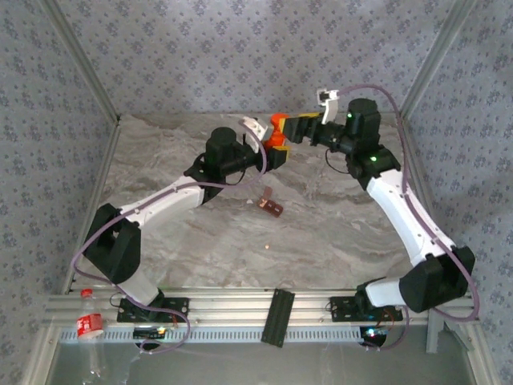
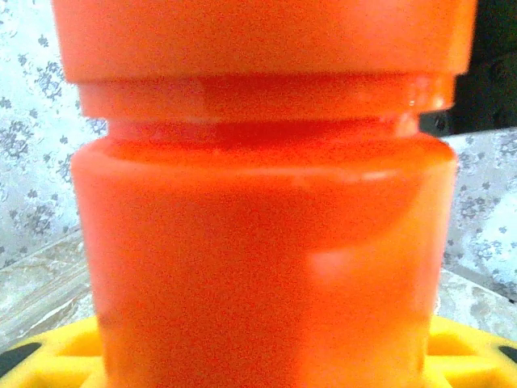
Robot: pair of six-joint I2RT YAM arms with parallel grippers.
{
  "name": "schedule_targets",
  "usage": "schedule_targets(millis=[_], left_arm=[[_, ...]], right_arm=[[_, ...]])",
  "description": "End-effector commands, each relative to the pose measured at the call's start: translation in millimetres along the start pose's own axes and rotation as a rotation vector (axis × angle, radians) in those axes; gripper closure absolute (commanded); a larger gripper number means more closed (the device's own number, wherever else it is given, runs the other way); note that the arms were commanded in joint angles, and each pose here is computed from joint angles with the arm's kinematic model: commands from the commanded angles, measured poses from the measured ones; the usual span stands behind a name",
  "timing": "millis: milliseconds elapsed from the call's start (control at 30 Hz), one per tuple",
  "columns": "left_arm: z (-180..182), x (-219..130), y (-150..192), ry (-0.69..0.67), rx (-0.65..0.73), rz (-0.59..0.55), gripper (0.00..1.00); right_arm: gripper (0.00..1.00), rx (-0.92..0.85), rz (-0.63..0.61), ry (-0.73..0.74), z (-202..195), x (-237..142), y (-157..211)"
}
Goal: Sort the pills into containers
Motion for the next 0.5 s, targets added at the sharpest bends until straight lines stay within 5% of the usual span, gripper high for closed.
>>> schedule_targets(millis=[0,467], left_arm=[[-3.4,-17.8,-39.7,0.074,0.055,-0.125,1.0],[-29.3,-25.2,-38.7,0.374,0.022,-0.087,1.0]], right_arm=[[0.13,-0.043,0.056,-0.088,20.3,-19.4,-0.2],[0.07,-0.07,0.227,-0.248,34.4,-12.7,1.3]])
Point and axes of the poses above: each hand's point on the last joint's axis, 136 mm out from that joint toward the fingers, its own x axis out along the fingers, its own z axis along the line the jaws close on, y = z × x, the point moved 3 cm from there along -x, back along the fingers, and after that the axes turned 15 degrees about x, right-handed, at the moved point
